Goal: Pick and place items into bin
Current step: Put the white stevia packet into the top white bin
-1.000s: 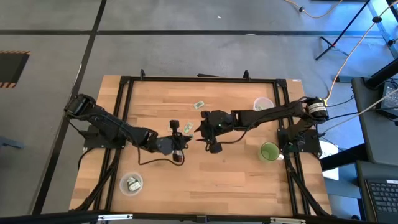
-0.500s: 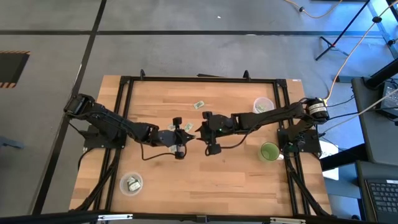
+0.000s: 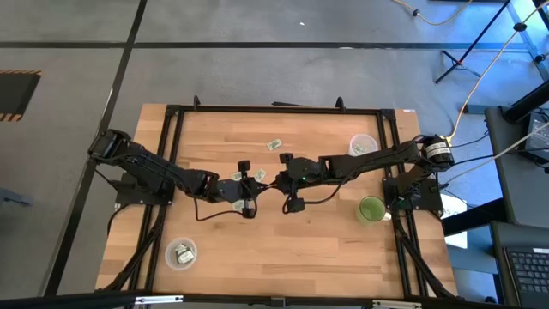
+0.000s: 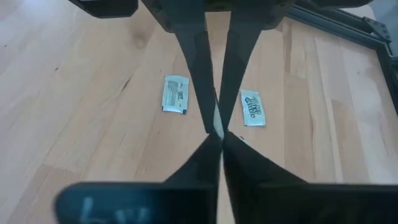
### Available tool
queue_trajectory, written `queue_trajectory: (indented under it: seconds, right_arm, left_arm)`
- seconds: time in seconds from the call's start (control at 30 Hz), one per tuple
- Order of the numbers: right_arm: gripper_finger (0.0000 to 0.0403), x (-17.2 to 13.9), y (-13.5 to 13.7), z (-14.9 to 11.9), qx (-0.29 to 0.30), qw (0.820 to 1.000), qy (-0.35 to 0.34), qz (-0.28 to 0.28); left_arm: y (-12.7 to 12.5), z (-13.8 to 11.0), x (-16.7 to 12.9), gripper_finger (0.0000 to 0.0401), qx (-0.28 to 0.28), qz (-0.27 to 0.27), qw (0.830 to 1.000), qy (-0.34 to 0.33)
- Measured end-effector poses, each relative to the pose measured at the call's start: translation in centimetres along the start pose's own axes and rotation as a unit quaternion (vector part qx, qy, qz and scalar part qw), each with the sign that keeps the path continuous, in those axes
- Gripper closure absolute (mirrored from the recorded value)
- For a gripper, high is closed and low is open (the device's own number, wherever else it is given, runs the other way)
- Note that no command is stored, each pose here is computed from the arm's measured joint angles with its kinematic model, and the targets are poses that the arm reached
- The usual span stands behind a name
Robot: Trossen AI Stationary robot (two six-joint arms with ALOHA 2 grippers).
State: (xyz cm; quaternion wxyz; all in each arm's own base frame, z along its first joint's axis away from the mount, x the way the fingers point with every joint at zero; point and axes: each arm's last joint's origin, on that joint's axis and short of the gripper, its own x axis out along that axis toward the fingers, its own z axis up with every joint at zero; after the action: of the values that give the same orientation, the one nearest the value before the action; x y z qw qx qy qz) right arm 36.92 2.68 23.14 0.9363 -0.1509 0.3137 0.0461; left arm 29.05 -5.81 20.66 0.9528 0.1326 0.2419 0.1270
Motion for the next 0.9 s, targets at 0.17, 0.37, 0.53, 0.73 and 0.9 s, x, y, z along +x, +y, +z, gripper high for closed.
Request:
queue_trajectory:
  seconds: [0.17,0.37,0.53,0.73,0.9]
  right_arm:
    - [0.0394,0.0,0.0,0.0,0.003,1.0,0.0,0.0]
    - [0.0399,0.0,0.0,0.0,0.012,1.0,-0.001,0.001]
    - [0.0401,-0.2,0.1,-0.4,0.012,1.0,0.022,0.002]
    - [0.0401,-3.4,-1.0,-0.9,0.054,0.992,0.093,-0.065]
    - [0.0401,-9.0,-3.4,-2.2,0.198,0.96,0.158,-0.123]
  left_arm:
    - [-0.1,0.0,0.0,0.0394,0.02,-0.001,1.0,-0.001]
    - [0.0,0.2,-0.5,0.0373,0.044,-0.012,0.999,-0.006]
    - [0.5,0.6,-1.3,0.0321,0.033,-0.006,0.999,-0.004]
    - [1.8,0.1,-3.0,0.028,0.003,0.038,0.998,0.042]
    - [2.3,-0.1,-3.8,0.0275,-0.029,0.041,0.997,0.058]
